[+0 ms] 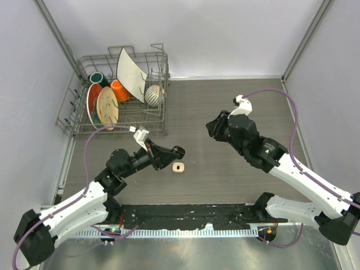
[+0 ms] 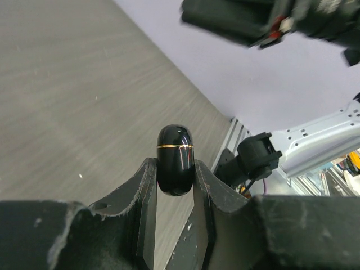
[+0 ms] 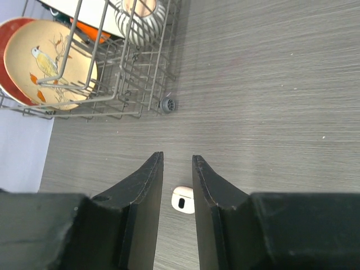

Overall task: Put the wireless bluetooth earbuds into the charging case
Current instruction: Place the charging case at the center of the board.

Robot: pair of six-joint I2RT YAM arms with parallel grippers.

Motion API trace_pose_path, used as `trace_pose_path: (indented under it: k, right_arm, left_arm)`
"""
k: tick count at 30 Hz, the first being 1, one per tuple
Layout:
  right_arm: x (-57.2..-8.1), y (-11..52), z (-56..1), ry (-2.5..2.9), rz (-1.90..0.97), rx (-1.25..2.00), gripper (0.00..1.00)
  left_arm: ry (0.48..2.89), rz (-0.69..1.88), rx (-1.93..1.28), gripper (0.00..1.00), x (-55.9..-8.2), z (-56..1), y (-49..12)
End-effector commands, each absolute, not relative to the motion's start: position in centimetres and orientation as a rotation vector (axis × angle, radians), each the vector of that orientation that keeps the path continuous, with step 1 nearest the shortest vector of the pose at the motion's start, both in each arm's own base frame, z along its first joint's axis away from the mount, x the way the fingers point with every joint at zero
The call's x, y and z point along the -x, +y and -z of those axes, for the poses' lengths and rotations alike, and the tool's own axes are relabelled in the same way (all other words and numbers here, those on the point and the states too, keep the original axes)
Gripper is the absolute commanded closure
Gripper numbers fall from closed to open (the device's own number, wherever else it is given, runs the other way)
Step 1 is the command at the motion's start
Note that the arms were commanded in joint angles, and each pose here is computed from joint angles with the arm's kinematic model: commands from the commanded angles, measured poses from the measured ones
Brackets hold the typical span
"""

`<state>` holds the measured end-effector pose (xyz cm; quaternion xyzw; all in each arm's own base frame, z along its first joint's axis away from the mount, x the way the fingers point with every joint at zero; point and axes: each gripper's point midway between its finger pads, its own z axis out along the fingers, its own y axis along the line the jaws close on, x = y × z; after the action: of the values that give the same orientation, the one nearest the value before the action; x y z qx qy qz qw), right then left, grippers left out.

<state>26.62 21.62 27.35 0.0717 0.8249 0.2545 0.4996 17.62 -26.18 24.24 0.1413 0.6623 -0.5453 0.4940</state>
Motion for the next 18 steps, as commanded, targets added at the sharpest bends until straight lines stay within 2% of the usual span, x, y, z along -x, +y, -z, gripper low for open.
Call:
trace_pose_path:
  k: [1, 13, 18]
  right_arm:
    - [-26.8, 19.2, -29.3, 1.908, -0.595, -0.282, 0.67]
    - [-26.8, 16.9, -30.1, 1.853, -0.523, -0.328, 0.66]
    - [-26.7, 16.4, -30.4, 1.836, -0.516, -0.344, 0.66]
  left_arm:
    - [1.613, 1.369, -0.269, 1.0, -18.3, -25.6, -28.1]
    - [1.901, 1.239, -0.077, 1.0, -19.5, -17.6, -34.5]
    - [1.96, 1.188, 0.009, 0.96, -19.7, -14.8, -36.0]
